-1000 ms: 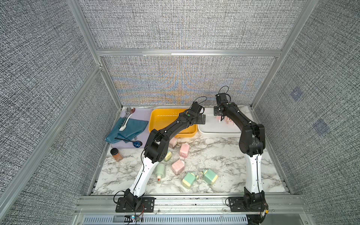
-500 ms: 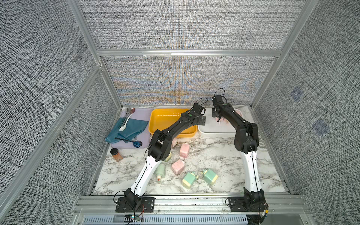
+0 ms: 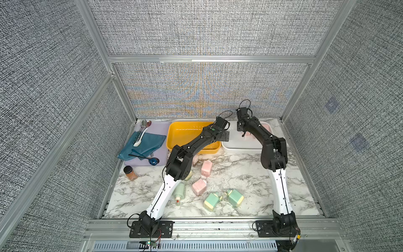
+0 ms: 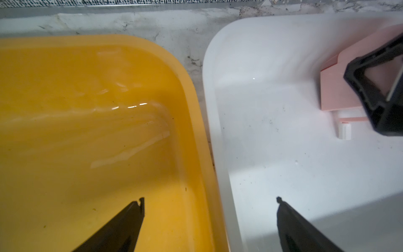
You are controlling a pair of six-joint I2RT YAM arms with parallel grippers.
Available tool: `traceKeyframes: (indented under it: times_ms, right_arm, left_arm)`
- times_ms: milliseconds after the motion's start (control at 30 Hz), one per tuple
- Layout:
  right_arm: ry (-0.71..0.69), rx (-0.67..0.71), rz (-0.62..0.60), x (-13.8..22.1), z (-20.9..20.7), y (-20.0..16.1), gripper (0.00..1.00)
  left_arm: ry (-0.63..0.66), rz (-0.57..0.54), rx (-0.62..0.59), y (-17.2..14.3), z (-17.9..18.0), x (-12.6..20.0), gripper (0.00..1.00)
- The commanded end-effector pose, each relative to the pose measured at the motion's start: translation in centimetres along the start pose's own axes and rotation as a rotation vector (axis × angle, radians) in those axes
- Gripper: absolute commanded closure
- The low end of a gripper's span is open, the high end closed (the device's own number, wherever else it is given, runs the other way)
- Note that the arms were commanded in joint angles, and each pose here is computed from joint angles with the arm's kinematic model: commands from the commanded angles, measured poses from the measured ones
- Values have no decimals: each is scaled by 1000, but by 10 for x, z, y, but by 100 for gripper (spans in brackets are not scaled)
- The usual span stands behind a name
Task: Place the pencil sharpeners by color into the storage box
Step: Place the pencil sharpener in the storage box.
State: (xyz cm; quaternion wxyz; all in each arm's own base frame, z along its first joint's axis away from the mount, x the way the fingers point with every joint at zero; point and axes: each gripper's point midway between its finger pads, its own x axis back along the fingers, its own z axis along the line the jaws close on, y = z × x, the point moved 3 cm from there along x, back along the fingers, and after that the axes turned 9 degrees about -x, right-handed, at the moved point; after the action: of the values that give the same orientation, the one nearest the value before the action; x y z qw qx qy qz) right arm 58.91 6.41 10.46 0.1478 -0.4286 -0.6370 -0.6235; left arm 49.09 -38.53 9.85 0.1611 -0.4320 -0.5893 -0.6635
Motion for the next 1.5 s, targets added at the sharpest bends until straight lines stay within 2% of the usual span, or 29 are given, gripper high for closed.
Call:
traceKeyframes:
  times_ms: [0,67,633,1033,1133,1300,1467]
  right_arm:
    - [-17,37,37,-3,-2,-10,51]
    - [-22,37,33,-2,-4,-9,47]
    - [-19,37,-12,21,-11,11,37]
    - [-27,63,29,0,-6,-8,36]
    - [-43,61,26,0,-8,-8,32]
    - [-42,60,-5,9,-10,1,27]
    - [-21,91,-47,28,-7,13,27]
  left_arm:
    - [13,8,-12,-2,2,-2,1]
    - [11,4,-13,-1,2,-1,1]
    - [7,8,-10,-1,2,-2,1]
    - [11,15,-11,-3,3,-3,1]
    - [11,16,-10,-4,3,-4,1]
    - [12,17,-8,-4,3,-5,1]
    - [14,19,-6,-4,3,-4,1]
